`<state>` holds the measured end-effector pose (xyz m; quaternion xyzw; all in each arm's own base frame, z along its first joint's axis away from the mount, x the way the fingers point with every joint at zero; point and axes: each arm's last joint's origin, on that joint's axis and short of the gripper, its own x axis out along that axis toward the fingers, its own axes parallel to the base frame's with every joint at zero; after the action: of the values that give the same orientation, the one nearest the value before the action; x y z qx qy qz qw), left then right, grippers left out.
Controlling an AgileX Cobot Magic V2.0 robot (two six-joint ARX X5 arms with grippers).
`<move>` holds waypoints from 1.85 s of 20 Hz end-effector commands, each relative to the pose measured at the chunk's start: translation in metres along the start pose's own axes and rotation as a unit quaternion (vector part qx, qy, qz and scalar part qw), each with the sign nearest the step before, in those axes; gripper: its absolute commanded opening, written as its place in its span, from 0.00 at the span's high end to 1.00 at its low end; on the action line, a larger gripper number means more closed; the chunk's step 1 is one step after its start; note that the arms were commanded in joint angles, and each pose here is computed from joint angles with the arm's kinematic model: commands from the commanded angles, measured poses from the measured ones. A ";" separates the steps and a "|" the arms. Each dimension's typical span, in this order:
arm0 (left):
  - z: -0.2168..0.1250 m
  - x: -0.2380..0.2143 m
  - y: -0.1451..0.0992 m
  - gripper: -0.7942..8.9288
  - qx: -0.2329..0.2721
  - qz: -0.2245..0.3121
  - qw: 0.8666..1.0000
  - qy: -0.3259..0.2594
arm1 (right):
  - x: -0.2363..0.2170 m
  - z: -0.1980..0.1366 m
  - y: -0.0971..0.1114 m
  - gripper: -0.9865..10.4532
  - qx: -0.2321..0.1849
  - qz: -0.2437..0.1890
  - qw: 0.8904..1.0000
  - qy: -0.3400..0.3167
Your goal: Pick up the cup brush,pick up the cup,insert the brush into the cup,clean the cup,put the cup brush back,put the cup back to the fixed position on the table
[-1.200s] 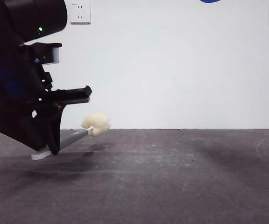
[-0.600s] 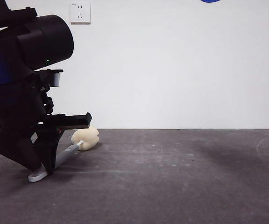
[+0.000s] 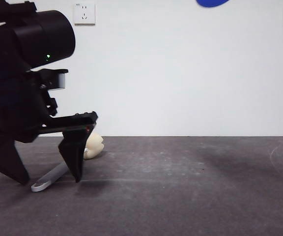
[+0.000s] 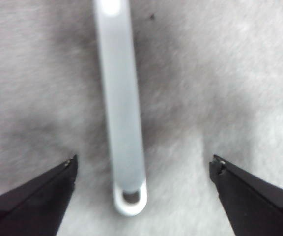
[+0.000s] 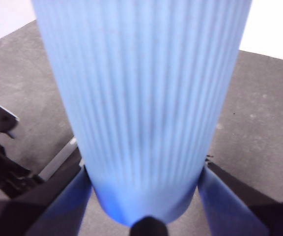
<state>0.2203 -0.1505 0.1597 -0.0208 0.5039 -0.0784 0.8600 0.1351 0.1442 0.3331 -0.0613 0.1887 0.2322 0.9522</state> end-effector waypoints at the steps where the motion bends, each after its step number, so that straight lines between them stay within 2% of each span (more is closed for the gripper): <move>1: 0.002 -0.015 0.002 0.46 0.016 -0.009 1.000 -0.025 | 0.019 -0.021 0.002 0.92 -0.013 -0.006 1.000 0.004; 5: 0.005 -0.046 0.005 0.46 0.019 -0.031 0.998 -0.059 | 0.052 -0.058 0.001 0.92 -0.014 -0.008 1.000 -0.022; 7: 0.003 -0.062 0.008 0.46 0.028 -0.047 0.996 -0.069 | 0.072 -0.078 -0.001 0.92 -0.027 -0.021 0.999 -0.007; 10: -0.001 -0.087 0.012 0.46 0.028 -0.063 0.994 -0.089 | 0.107 -0.098 -0.002 0.92 -0.042 -0.016 0.999 0.014; 16: -0.014 -0.122 0.023 0.46 0.039 -0.072 0.990 -0.111 | 0.158 -0.131 -0.011 0.92 -0.027 -0.031 0.999 0.032; 21: -0.020 -0.136 0.029 0.46 0.037 -0.078 0.989 -0.122 | 0.175 -0.142 -0.028 0.92 -0.013 -0.049 0.998 0.030; 27: -0.020 -0.138 0.030 0.46 0.036 -0.080 0.988 -0.128 | 0.189 -0.163 -0.042 0.92 0.004 -0.027 0.998 0.059; 32: -0.020 -0.138 0.030 0.46 0.036 -0.079 0.988 -0.129 | 0.191 -0.174 -0.042 0.92 0.006 -0.018 0.995 0.100; 34: -0.020 -0.138 0.030 0.46 0.036 -0.079 0.988 -0.129 | 0.189 -0.182 -0.042 0.86 0.006 -0.019 0.990 0.141; 37: -0.020 -0.138 0.030 0.46 0.036 -0.079 0.988 -0.129 | 0.187 -0.188 -0.042 0.67 0.002 -0.018 0.984 0.175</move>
<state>0.1406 -0.0983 0.2673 -0.0463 0.3834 -0.1593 0.9085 0.2550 0.1522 0.1055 -0.0931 0.3003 0.2048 0.9269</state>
